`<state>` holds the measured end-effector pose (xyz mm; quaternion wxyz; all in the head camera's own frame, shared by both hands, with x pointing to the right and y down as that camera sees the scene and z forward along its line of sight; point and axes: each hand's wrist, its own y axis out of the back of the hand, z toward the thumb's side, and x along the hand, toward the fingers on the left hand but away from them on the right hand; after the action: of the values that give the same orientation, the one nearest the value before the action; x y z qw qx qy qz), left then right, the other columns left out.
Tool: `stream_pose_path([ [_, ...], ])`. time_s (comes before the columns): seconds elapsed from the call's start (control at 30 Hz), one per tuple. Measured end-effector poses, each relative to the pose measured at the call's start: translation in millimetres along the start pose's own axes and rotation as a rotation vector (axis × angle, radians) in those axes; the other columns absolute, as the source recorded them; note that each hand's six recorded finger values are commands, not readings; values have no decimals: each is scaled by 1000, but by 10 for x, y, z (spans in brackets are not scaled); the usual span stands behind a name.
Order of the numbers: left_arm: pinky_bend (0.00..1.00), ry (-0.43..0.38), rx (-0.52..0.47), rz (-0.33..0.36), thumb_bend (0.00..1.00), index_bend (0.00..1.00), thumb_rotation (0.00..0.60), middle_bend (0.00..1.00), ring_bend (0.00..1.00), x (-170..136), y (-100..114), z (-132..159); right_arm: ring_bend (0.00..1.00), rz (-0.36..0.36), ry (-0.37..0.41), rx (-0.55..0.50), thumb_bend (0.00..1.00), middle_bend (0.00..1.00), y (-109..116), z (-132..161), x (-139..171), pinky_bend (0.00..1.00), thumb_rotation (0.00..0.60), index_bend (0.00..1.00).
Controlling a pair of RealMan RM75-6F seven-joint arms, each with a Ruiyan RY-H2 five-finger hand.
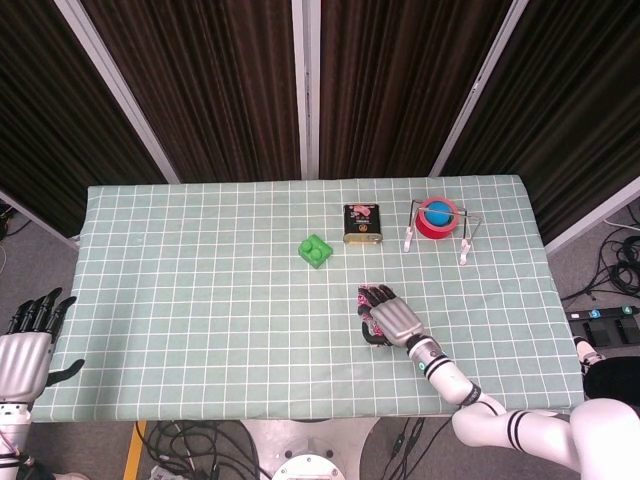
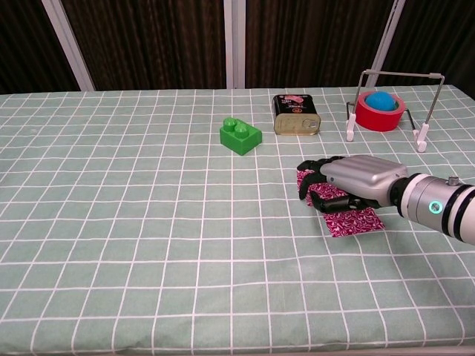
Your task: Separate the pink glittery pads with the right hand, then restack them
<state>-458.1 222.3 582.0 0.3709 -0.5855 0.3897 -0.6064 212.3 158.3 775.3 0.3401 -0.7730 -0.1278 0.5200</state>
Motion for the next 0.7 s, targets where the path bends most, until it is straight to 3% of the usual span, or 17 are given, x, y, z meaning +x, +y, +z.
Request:
stream_pose_path([
  [0.3, 127, 1, 0, -2, 30, 176, 600, 150, 115, 3, -6, -3, 0, 13, -20, 21, 596, 5, -33, -105, 48, 0, 73, 280],
  [0.7, 127, -6, 2, -1, 30, 176, 600, 150, 115, 14, -7, 27, 0, 21, -103, 61, 602, 4, 9, -547, 267, 0, 66, 280],
])
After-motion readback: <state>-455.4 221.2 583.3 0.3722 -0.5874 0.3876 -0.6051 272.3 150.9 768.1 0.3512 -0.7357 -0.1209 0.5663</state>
